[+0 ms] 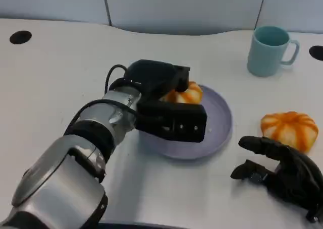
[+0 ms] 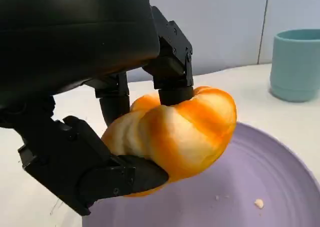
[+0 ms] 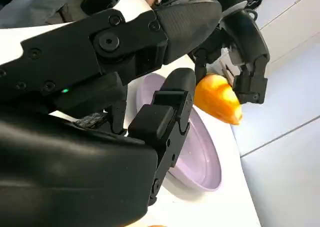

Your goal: Grasp the bread from the table and place it into the plate.

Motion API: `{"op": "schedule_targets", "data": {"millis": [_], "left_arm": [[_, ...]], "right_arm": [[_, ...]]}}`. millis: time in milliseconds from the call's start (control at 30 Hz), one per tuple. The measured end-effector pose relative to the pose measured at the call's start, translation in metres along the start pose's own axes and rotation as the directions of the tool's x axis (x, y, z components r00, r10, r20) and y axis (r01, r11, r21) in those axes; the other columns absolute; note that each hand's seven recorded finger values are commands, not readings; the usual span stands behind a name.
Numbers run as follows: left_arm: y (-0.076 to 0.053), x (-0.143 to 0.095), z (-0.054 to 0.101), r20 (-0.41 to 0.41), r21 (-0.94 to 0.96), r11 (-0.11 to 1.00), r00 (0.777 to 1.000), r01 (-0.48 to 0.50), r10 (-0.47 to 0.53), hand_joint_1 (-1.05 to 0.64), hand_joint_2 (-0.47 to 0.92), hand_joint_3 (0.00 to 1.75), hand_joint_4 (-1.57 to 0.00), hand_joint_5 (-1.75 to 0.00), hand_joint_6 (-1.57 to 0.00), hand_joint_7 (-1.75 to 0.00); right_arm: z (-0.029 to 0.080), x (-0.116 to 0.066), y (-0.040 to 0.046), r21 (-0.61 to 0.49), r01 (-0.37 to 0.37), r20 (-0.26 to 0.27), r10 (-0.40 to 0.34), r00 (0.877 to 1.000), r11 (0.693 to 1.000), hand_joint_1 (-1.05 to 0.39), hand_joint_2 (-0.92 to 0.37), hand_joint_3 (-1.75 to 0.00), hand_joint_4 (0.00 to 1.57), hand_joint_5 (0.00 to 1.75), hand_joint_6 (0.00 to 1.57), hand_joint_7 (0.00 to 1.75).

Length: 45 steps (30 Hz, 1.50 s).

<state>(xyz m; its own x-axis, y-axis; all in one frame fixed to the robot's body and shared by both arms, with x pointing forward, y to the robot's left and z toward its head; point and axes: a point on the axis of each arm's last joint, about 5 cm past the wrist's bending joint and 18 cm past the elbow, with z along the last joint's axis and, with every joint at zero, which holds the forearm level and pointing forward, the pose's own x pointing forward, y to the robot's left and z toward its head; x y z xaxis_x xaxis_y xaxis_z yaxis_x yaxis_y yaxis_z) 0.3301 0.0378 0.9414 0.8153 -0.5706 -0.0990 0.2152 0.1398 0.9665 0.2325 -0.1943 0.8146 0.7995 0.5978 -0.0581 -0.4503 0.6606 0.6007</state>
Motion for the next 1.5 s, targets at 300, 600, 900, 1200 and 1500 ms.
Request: {"op": "schedule_targets", "data": {"millis": [300, 600, 900, 1200, 1500], "left_arm": [[-0.0003, 0.0, 0.0001, -0.002, -0.014, 0.999, 0.999, 0.045, -0.045, -0.3, 0.55, 0.89, -0.82, -1.75, -0.73, -1.5], [0.0007, 0.0001, -0.0004, -0.008, -0.05, 0.994, 0.995, 0.101, -0.102, -0.38, 0.89, 0.17, -0.65, -1.36, -0.84, -0.55], [-0.0007, 0.0, -0.0004, -0.017, -0.027, 0.985, 0.986, 0.168, -0.169, -0.5, 0.91, 0.07, -0.26, -0.67, -0.57, -0.05], [-0.0017, -0.0003, -0.0011, -0.028, -0.001, 0.974, 0.973, 0.228, -0.228, -0.7, 0.92, 0.08, -0.05, -0.54, -0.4, 0.0], [0.0008, -0.0015, -0.0055, -0.029, -0.013, 0.964, 0.964, 0.266, -0.266, -0.95, 0.92, 0.5, 0.0, -0.42, -0.31, 0.0]], "right_arm": [[0.0002, -0.0001, 0.0004, -0.005, -0.002, 0.002, 0.002, 1.0, 1.0, -0.39, -0.92, -0.08, 0.7, 1.07, 0.95, 0.26], [0.0003, -0.0001, 0.0005, -0.004, -0.001, 0.001, 0.001, 1.0, 1.0, -0.38, -0.92, -0.08, 0.7, 1.07, 0.94, 0.26], [0.0, -0.0003, 0.0005, -0.006, -0.002, 0.003, 0.002, 1.0, 1.0, -0.38, -0.92, -0.08, 0.7, 1.07, 0.94, 0.27], [0.0, -0.0001, 0.0006, 0.003, 0.001, -0.003, -0.001, 1.0, 1.0, -0.38, -0.92, -0.08, 0.71, 1.07, 0.94, 0.28], [0.0, 0.0, 0.0007, 0.001, 0.004, -0.005, -0.004, 1.0, 1.0, -0.38, -0.92, -0.08, 0.72, 1.06, 0.94, 0.29]]}}
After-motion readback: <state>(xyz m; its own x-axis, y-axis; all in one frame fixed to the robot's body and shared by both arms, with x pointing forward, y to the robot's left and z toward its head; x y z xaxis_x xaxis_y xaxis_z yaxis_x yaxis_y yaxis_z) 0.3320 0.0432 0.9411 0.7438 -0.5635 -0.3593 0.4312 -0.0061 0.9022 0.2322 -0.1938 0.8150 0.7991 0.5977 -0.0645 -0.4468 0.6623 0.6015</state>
